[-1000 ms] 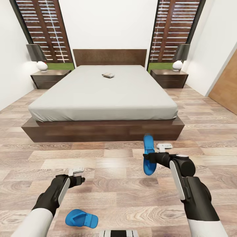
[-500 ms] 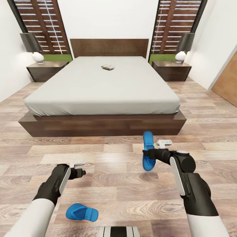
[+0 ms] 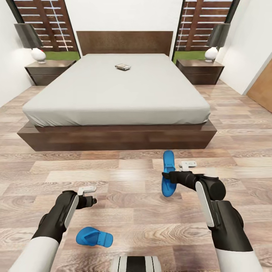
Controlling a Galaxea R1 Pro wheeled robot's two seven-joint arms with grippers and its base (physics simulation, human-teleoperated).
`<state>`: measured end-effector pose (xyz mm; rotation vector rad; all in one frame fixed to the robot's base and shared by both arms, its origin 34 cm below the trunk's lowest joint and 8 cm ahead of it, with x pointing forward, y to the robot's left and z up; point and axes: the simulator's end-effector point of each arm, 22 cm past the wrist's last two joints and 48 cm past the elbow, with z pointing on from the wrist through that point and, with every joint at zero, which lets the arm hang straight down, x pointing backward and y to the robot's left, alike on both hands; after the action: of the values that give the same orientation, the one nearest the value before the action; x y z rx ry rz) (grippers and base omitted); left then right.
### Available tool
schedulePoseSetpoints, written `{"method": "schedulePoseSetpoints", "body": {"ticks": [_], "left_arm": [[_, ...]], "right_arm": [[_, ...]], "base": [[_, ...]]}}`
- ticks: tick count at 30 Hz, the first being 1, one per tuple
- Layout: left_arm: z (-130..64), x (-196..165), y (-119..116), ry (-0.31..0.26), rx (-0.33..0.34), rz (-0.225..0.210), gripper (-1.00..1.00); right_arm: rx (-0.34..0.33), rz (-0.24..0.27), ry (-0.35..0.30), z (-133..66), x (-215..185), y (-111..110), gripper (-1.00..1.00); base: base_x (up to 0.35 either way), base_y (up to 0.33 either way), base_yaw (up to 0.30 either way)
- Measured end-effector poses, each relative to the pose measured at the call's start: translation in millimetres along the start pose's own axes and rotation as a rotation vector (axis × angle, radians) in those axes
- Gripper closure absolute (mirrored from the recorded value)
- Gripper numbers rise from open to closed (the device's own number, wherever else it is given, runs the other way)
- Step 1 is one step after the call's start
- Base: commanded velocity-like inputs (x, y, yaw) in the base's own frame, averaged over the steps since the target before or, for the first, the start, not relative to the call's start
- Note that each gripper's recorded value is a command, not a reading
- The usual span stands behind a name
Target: In the bedroom, move the book from the bed onto either nightstand, and place the two sandals side by side next to the bed.
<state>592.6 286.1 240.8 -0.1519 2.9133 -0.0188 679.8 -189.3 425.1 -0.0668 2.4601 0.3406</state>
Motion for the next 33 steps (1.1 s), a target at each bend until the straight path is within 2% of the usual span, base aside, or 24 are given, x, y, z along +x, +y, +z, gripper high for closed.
{"method": "schedulePoseSetpoints", "body": {"ticks": [7,9,13,16,21,33], "left_arm": [[21.4,28,-7,0.075,0.031,0.018,-1.0],[26.1,35,-14,0.091,0.066,0.018,-1.0],[32.2,39,-19,0.11,0.096,0.003,-1.0],[36.7,55,-1,0.134,0.068,-0.02,-1.0],[40.7,78,1,0.17,0.069,-0.03,-1.0],[40.8,79,2,0.172,0.069,-0.03,-1.0]], "right_arm": [[0.0,0.007,0.028,12.2,13,-3,1.0],[-0.001,0.009,0.037,15.6,17,-4,1.0],[-0.003,0.012,0.053,22.5,25,-4,1.0],[-0.009,0.016,0.06,23.2,31,-1,1.0],[-0.01,0.016,0.06,23.2,31,-1,1.0],[-0.01,0.016,0.06,23.2,31,-1,1.0]], "base": [[0.0,0.0,0.0],[0.0,0.0,0.0],[0.0,0.0,0.0],[0.0,0.0,0.0],[0.0,0.0,0.0],[0.0,0.0,0.0]]}}
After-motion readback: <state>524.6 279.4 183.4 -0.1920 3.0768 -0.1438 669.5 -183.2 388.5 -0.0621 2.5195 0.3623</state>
